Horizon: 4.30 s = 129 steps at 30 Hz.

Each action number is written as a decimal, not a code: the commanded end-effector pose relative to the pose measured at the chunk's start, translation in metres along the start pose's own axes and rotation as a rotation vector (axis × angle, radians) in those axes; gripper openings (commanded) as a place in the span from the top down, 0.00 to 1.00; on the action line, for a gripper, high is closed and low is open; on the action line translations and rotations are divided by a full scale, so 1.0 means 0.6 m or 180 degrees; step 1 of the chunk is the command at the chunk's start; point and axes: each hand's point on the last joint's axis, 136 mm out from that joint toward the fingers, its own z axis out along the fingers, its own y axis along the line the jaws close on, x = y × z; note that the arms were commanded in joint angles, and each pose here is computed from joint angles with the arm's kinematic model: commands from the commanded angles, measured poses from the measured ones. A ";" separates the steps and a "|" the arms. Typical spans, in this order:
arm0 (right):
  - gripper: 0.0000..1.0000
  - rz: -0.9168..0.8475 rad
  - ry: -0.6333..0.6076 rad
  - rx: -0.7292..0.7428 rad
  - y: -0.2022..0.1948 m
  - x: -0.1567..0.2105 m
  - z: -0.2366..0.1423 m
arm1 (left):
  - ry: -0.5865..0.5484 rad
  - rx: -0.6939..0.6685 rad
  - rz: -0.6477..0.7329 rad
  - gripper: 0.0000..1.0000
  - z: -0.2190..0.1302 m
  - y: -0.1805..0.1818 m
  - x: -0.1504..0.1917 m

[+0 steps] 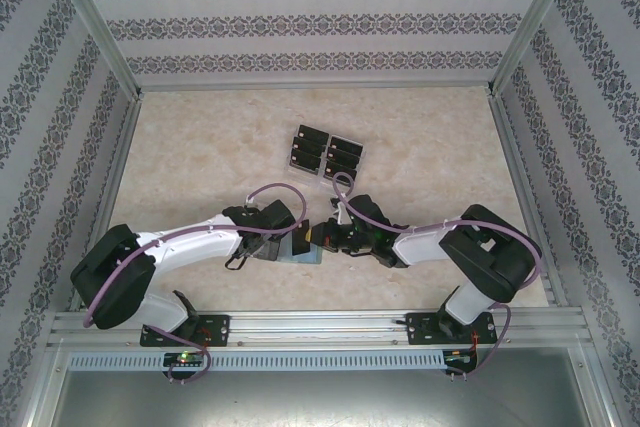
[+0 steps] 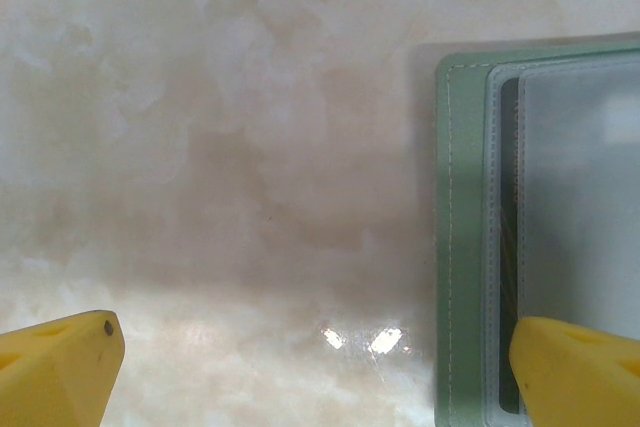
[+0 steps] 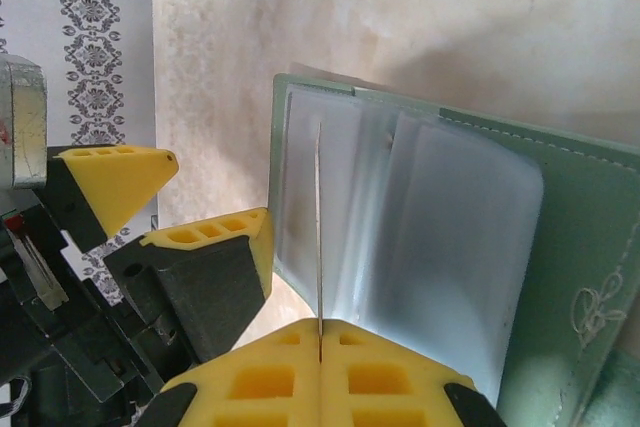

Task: Put the credit cards into the card holder
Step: Insert the credit card into the card slot.

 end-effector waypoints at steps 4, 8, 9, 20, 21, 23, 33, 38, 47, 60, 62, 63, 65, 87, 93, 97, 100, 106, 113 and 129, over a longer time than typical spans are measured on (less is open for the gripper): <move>1.00 0.0095 -0.0151 -0.0018 -0.002 -0.006 0.007 | -0.0004 -0.0010 -0.0075 0.00 0.006 0.007 0.005; 1.00 0.0156 -0.0197 0.0024 -0.012 -0.004 0.009 | 0.0002 0.0015 -0.0099 0.01 0.011 0.006 0.009; 1.00 0.0171 -0.0213 0.0049 -0.016 -0.003 0.008 | 0.0011 0.0026 -0.0103 0.01 0.013 0.005 0.011; 1.00 0.0141 -0.0361 0.0006 -0.015 -0.012 0.008 | 0.0023 0.0099 -0.0150 0.02 0.023 0.001 0.023; 1.00 0.0147 -0.0358 0.0004 -0.015 -0.011 0.009 | 0.0028 0.0099 -0.0150 0.02 0.023 0.002 0.024; 1.00 0.0151 -0.0348 -0.0011 -0.015 -0.009 0.014 | 0.0025 0.0109 -0.0152 0.02 0.023 0.001 0.023; 1.00 0.0212 -0.0320 -0.0130 -0.010 -0.004 0.034 | -0.0009 0.0130 -0.0170 0.02 0.017 0.002 0.019; 1.00 0.0194 -0.0310 -0.0183 -0.003 -0.003 0.035 | -0.0012 0.0124 -0.0175 0.02 0.016 0.003 0.019; 1.00 0.0180 -0.0297 -0.0216 0.002 0.004 0.031 | -0.0027 0.0113 -0.0191 0.02 0.012 0.006 0.018; 1.00 0.0307 -0.0311 -0.0162 -0.018 0.008 0.038 | -0.0023 0.0097 -0.0182 0.02 0.012 0.008 0.019; 1.00 0.0360 -0.0320 -0.0153 -0.024 0.009 0.039 | -0.0028 0.0099 -0.0176 0.02 0.011 0.008 0.018; 1.00 0.0377 -0.0323 -0.0160 -0.025 0.009 0.039 | -0.0025 0.0099 -0.0182 0.02 0.011 0.008 0.018; 1.00 0.0410 -0.0320 -0.0170 -0.028 0.011 0.041 | -0.0029 0.0100 -0.0177 0.02 0.011 0.008 0.018; 1.00 0.0558 -0.0362 -0.0114 -0.042 0.023 0.040 | -0.0031 0.0098 -0.0164 0.02 0.009 0.007 0.015; 1.00 0.0620 -0.0337 -0.0178 -0.040 0.023 0.049 | -0.0034 0.0094 -0.0165 0.02 0.009 0.008 0.015; 1.00 0.0613 -0.0300 -0.0217 -0.035 0.024 0.053 | -0.0035 0.0097 -0.0166 0.02 0.010 0.007 0.015; 1.00 0.0597 -0.0271 -0.0252 -0.030 0.024 0.056 | -0.0039 0.0098 -0.0168 0.02 0.009 0.007 0.013; 1.00 0.0597 -0.0232 -0.0265 -0.029 0.028 0.058 | -0.0038 0.0103 -0.0166 0.02 0.010 0.005 0.013; 1.00 0.0654 -0.0256 -0.0226 -0.039 0.033 0.049 | -0.0045 0.0102 -0.0168 0.02 0.009 0.005 0.012; 1.00 0.0817 -0.0184 -0.0254 -0.038 0.041 0.055 | -0.0045 0.0098 -0.0162 0.02 0.010 0.005 0.011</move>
